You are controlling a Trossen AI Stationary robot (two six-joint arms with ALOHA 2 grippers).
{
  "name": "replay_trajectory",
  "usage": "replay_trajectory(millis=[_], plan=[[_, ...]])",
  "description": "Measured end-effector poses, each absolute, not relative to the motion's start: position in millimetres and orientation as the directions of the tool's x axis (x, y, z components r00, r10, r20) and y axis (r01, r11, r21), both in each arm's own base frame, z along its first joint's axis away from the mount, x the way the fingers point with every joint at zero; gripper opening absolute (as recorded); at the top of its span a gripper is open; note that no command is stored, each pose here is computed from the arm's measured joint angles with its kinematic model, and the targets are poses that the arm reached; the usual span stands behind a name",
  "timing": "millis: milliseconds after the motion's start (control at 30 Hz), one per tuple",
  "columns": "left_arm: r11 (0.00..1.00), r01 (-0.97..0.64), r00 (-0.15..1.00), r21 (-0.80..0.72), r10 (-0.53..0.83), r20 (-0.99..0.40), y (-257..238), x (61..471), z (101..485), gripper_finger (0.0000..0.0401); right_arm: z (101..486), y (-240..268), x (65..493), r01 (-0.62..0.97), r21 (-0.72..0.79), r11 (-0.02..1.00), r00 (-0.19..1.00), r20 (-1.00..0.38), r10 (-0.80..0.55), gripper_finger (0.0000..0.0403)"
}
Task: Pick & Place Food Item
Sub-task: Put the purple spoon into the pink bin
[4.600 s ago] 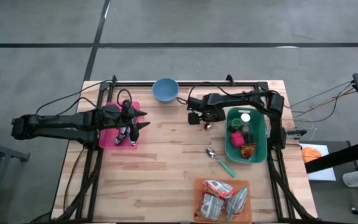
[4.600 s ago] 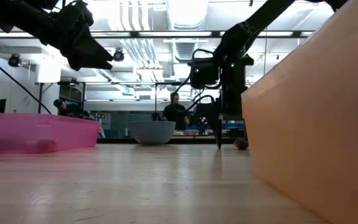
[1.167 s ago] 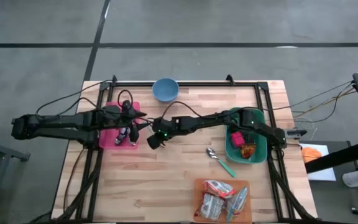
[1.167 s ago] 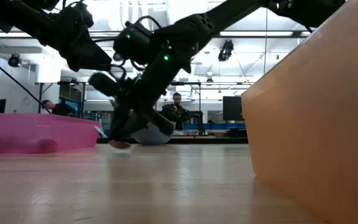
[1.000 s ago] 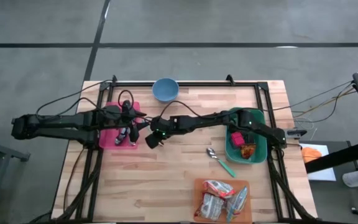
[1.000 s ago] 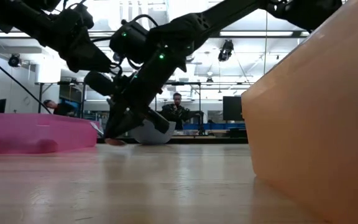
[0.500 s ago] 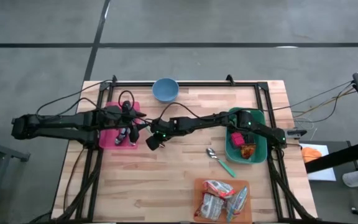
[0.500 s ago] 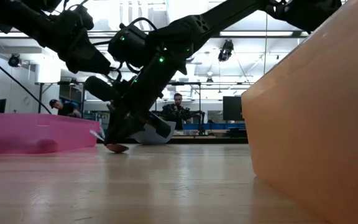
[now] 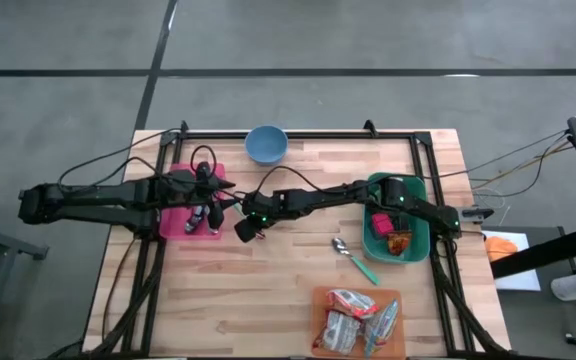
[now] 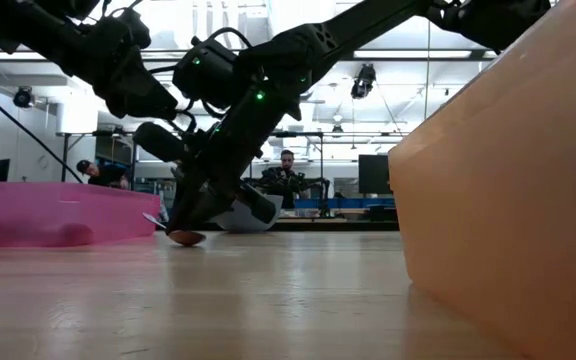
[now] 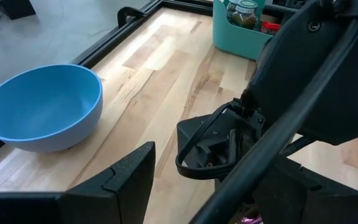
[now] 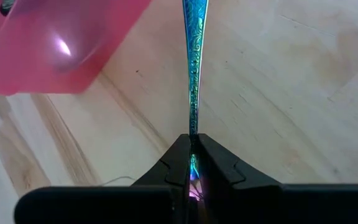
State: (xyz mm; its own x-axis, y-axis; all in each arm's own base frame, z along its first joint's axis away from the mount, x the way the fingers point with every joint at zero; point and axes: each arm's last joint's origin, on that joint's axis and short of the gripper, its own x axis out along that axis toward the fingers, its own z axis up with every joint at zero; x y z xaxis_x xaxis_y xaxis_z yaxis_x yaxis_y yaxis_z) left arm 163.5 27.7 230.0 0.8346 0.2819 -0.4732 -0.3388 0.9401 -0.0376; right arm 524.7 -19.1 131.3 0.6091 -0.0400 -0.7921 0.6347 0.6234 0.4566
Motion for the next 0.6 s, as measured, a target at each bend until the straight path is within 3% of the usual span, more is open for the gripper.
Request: replay_trajectory(millis=[200,600], plan=[[0.940,-0.339,0.834,-0.037,0.282,-0.474,27.7,163.4,230.0,0.0238,131.2,-19.3,524.7,0.653,0.466,0.597,0.609,-0.792,-0.048,0.0033],[0.940,-0.339,0.834,-0.037,0.282,-0.475,27.7,163.4,229.9,0.0238,131.4,-18.9,525.0,0.647,0.464,0.605,0.612,-0.790,-0.048,0.0144]])
